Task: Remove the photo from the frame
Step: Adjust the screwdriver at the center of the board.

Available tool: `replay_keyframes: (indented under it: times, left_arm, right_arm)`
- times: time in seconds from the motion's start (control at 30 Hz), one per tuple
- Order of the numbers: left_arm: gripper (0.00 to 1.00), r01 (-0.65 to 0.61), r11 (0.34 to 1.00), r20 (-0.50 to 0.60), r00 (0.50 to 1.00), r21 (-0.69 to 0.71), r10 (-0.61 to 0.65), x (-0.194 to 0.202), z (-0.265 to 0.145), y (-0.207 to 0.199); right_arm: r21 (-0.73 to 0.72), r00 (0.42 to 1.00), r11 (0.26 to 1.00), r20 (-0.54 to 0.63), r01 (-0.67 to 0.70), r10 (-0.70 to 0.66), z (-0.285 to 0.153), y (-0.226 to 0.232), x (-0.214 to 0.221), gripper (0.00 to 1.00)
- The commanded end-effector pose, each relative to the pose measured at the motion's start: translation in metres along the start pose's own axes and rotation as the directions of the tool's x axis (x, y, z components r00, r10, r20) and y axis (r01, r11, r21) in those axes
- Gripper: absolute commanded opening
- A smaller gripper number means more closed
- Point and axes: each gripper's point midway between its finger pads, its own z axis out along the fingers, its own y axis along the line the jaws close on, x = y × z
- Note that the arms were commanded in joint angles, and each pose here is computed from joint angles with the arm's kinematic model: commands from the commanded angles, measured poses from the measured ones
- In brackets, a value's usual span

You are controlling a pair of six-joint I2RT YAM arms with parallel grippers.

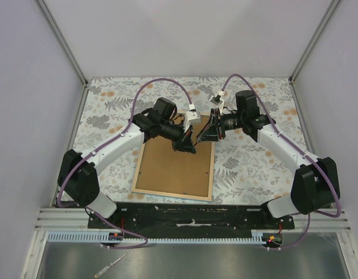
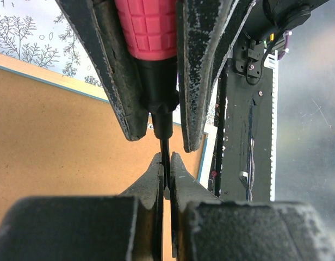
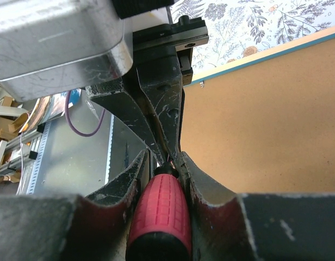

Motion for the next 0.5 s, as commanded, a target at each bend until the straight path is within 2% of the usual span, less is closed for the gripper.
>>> replay_keyframes:
  times: [0.0,0.1,0.33,0.37,0.47]
  left_arm:
    - [0.02,-0.139,0.988,0.058,0.989,0.062,0.136,-0.0199,0.0022,-0.0176]
    - [0.02,-0.14,0.988,0.058,0.989,0.057,0.137,-0.0197,0.0014,-0.0171]
    - [0.02,-0.142,0.988,0.059,0.989,0.055,0.139,-0.0202,0.0011,-0.017]
    - [0.02,-0.144,0.988,0.061,0.988,0.058,0.14,-0.0207,0.0007,-0.0179]
    - [0.02,-0.14,0.989,0.063,0.989,0.057,0.136,-0.0215,0.0009,-0.0176]
  right_arm:
    - [0.005,0.999,0.999,-0.016,0.038,-0.037,0.0027,-0.0017,-0.0023,0.29]
    - [0.0,0.999,0.999,-0.018,0.039,-0.039,0.0024,-0.0005,-0.0016,0.35]
    - [-0.012,0.999,0.999,-0.018,0.047,-0.047,0.0018,0.0031,-0.0032,0.33]
    - [-0.009,0.999,0.999,-0.017,0.047,-0.047,0.0014,0.0025,-0.0035,0.28]
    - [-0.014,0.999,0.999,-0.021,0.043,-0.044,0.0036,0.0037,-0.0033,0.0]
